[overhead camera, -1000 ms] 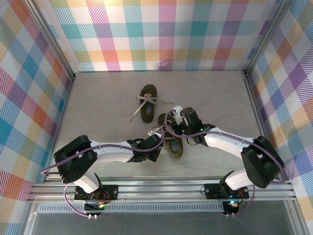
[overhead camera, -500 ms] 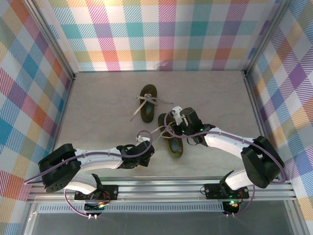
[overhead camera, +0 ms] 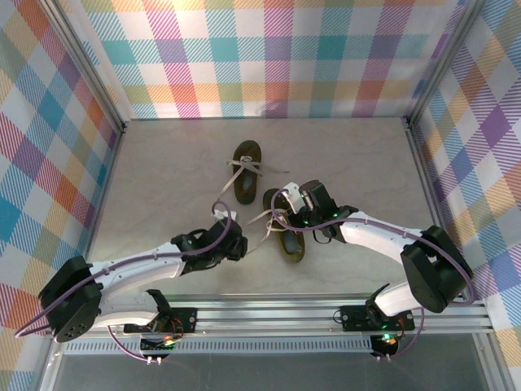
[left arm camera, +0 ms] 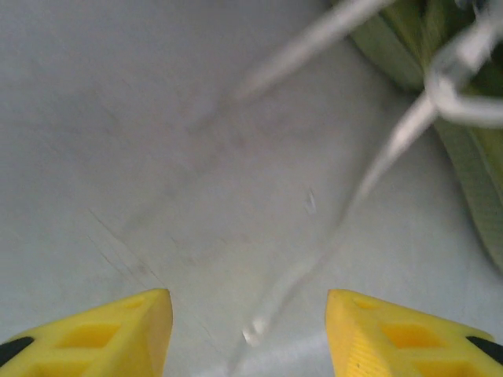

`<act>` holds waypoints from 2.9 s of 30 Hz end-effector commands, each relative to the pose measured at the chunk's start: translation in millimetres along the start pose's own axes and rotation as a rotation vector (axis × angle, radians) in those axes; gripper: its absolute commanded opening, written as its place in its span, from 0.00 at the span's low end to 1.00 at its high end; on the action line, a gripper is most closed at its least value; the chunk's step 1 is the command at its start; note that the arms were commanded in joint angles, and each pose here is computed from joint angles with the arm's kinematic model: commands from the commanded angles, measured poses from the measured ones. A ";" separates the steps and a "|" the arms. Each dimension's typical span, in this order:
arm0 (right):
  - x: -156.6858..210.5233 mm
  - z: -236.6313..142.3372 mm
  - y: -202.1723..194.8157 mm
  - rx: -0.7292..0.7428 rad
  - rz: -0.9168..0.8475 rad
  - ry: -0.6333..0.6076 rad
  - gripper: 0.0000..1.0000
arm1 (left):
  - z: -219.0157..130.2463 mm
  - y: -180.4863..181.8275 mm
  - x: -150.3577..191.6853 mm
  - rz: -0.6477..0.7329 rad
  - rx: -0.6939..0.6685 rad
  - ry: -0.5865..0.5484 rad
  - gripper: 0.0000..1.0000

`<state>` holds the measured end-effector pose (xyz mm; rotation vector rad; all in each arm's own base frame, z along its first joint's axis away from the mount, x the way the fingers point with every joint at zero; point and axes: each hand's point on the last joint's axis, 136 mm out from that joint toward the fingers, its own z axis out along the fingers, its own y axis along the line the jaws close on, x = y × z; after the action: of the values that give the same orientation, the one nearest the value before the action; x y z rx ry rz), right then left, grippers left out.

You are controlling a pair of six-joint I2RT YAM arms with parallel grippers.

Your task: Tie the shoes

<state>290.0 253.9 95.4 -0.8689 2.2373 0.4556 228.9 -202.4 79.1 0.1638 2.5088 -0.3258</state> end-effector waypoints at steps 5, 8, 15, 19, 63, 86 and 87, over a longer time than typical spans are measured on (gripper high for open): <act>-0.7 -0.8 13.2 -0.068 -0.024 0.005 0.00 | 39.1 -9.4 -41.0 0.092 -0.001 0.113 0.48; -1.9 -1.5 13.9 -0.072 -0.023 0.000 0.00 | 56.2 -12.9 -49.2 0.118 -0.002 0.144 0.48; -2.3 -1.6 13.9 -0.073 -0.025 -0.002 0.00 | 87.4 -14.7 -54.3 0.186 -0.020 0.228 0.51; -1.5 -1.6 14.1 -0.075 -0.030 0.000 0.00 | 99.5 -12.2 -50.2 0.230 -0.044 0.269 0.53; -17.6 -3.9 -7.0 0.017 0.117 -0.067 0.00 | 19.4 28.3 -20.1 -0.004 -0.130 0.205 0.00; -13.0 -7.6 -11.5 0.029 0.129 -0.065 0.00 | 27.5 107.0 -7.1 -0.131 -0.473 0.306 0.00; -12.8 -7.7 -11.4 0.029 0.129 -0.064 0.00 | 27.6 109.6 -6.6 -0.136 -0.481 0.309 0.00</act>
<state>299.1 250.9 102.0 -0.7201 2.2620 0.4961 272.4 -119.7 40.3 -0.1086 2.8070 0.1921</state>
